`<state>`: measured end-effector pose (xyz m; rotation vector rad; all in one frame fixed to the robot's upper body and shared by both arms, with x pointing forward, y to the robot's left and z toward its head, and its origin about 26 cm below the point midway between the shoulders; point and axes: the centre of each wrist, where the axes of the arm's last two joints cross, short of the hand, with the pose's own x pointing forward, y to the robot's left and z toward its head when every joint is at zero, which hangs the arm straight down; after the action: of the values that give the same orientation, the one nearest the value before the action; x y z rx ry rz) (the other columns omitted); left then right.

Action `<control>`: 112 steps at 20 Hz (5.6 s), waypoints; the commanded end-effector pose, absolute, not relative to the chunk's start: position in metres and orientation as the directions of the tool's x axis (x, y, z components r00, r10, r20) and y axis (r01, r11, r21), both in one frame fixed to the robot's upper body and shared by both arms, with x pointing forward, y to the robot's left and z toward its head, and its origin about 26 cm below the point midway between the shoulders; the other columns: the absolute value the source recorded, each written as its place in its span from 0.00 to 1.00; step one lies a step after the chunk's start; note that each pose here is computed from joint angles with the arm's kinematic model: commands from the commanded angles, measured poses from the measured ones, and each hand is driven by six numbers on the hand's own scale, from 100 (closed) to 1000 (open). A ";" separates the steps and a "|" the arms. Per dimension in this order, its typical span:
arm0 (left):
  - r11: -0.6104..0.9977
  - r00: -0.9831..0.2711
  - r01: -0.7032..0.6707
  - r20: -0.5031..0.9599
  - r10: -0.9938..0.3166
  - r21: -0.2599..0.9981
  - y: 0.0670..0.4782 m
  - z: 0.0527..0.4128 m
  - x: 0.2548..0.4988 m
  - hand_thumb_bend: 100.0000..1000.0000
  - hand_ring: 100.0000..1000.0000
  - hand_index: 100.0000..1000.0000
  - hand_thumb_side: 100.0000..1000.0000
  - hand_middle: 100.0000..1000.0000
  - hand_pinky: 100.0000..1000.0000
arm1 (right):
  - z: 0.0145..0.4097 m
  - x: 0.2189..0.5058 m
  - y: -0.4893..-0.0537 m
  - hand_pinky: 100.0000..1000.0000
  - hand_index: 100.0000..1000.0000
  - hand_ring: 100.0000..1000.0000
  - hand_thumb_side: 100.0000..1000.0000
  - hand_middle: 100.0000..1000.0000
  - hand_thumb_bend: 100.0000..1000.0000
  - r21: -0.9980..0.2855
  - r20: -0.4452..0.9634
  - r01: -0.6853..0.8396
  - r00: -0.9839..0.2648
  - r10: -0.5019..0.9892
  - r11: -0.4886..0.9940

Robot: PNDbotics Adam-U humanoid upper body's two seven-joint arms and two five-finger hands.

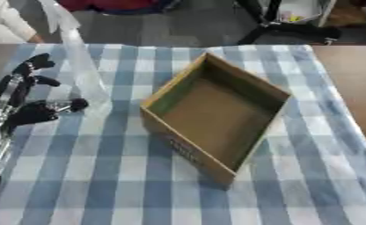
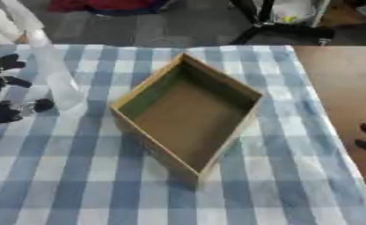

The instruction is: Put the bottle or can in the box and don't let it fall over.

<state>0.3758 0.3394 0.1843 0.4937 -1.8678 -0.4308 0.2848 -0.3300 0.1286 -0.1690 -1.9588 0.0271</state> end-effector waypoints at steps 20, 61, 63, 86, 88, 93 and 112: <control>0.832 -0.302 -0.119 0.779 -0.550 0.541 0.328 0.196 0.405 1.00 0.64 0.94 0.23 0.81 1.00 | 0.133 0.286 -0.328 0.80 0.85 0.90 0.73 1.00 0.00 -0.111 0.912 0.091 -0.387 0.137 0.990; 0.816 -0.259 -0.124 0.775 -0.577 0.565 0.309 0.200 0.429 1.00 0.64 0.90 0.25 0.80 1.00 | 0.131 0.290 -0.324 0.80 0.85 0.90 0.75 1.00 0.00 -0.109 0.915 0.081 -0.382 0.132 0.991; 0.815 -0.259 -0.123 0.774 -0.578 0.567 0.308 0.200 0.430 1.00 0.64 0.90 0.25 0.80 1.00 | 0.131 0.290 -0.324 0.80 0.86 0.90 0.75 1.00 0.00 -0.109 0.915 0.080 -0.382 0.131 0.991; 0.839 -0.249 -0.139 0.801 -0.544 0.526 0.302 0.199 0.436 0.87 0.61 0.74 0.05 0.76 1.00 | 0.129 0.290 -0.323 0.81 0.86 0.90 0.75 1.00 0.00 -0.104 0.918 0.076 -0.377 0.125 0.992; 0.843 -0.248 -0.138 0.806 -0.538 0.520 0.302 0.199 0.436 0.84 0.60 0.73 0.02 0.76 1.00 | 0.129 0.290 -0.323 0.81 0.86 0.90 0.75 1.00 0.00 -0.103 0.918 0.075 -0.377 0.124 0.992; 0.854 -0.243 -0.139 0.819 -0.520 0.501 0.302 0.198 0.437 0.69 0.59 0.65 0.00 0.74 1.00 | 0.129 0.290 -0.323 0.81 0.86 0.90 0.76 1.00 0.00 -0.101 0.918 0.076 -0.376 0.122 0.992; 0.890 -0.275 -0.112 0.847 -0.455 0.441 0.302 0.198 0.437 0.15 0.56 0.23 0.00 0.68 1.00 | 0.127 0.290 -0.323 0.81 0.86 0.90 0.76 1.00 0.00 -0.098 0.921 0.075 -0.372 0.119 0.992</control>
<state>0.4362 0.3000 0.1837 0.4114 -1.8003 -0.3580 0.2898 -0.3204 0.1219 -0.1230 -1.9385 0.0303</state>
